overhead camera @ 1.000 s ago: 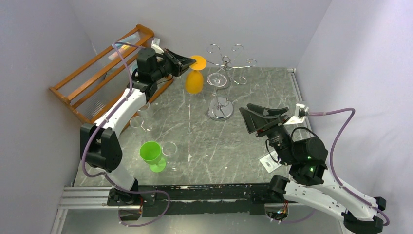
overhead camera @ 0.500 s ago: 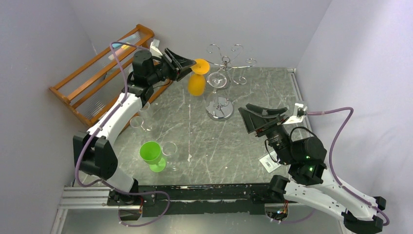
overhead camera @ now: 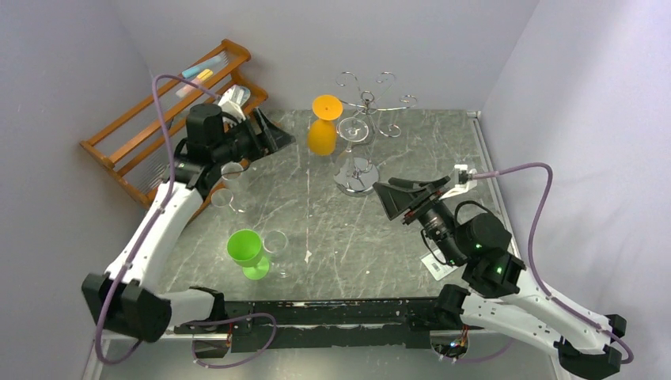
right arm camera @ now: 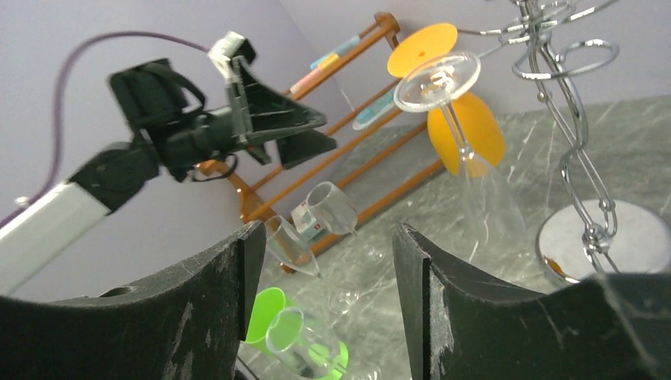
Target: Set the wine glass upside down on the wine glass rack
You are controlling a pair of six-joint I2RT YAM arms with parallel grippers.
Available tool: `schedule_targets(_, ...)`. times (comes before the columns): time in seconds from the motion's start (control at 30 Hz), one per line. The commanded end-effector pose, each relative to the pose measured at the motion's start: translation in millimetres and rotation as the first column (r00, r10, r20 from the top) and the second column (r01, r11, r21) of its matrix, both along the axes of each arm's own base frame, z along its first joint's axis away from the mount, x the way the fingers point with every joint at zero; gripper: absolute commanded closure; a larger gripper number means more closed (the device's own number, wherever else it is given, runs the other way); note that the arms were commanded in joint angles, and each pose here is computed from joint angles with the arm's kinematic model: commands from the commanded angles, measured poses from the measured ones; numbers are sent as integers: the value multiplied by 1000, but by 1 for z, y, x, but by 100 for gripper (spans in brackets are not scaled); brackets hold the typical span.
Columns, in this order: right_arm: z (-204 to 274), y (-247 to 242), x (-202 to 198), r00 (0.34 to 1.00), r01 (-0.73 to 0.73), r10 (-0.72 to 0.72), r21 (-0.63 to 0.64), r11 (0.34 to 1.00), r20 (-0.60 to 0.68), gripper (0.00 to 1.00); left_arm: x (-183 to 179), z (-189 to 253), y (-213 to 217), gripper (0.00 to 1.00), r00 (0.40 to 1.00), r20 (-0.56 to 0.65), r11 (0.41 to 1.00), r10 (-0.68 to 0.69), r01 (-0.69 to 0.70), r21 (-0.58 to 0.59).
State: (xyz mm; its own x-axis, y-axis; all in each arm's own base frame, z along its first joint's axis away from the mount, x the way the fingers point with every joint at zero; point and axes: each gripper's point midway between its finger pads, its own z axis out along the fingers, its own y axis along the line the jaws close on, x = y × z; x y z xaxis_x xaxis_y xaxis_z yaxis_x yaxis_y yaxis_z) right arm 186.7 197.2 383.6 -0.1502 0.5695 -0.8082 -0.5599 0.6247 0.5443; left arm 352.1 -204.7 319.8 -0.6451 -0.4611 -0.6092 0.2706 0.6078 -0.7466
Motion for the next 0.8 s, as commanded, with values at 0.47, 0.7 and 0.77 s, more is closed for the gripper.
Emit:
schedule_targets(0.47, -100, 14, 41, 897, 184, -235, -166, 969, -374, 38, -123, -25, 59, 5, 969, 27, 820, -244, 191, 540)
schedule_targets(0.7, -148, 13, 41, 828, 215, -296, -217, 952, -476, 39, -151, -64, 36, 27, 928, -107, 701, -357, 342, 626)
schedule_targets(0.77, -163, 13, 39, 806, 217, -305, -226, 950, -507, 39, -162, -71, 26, 31, 904, -137, 680, -405, 398, 616)
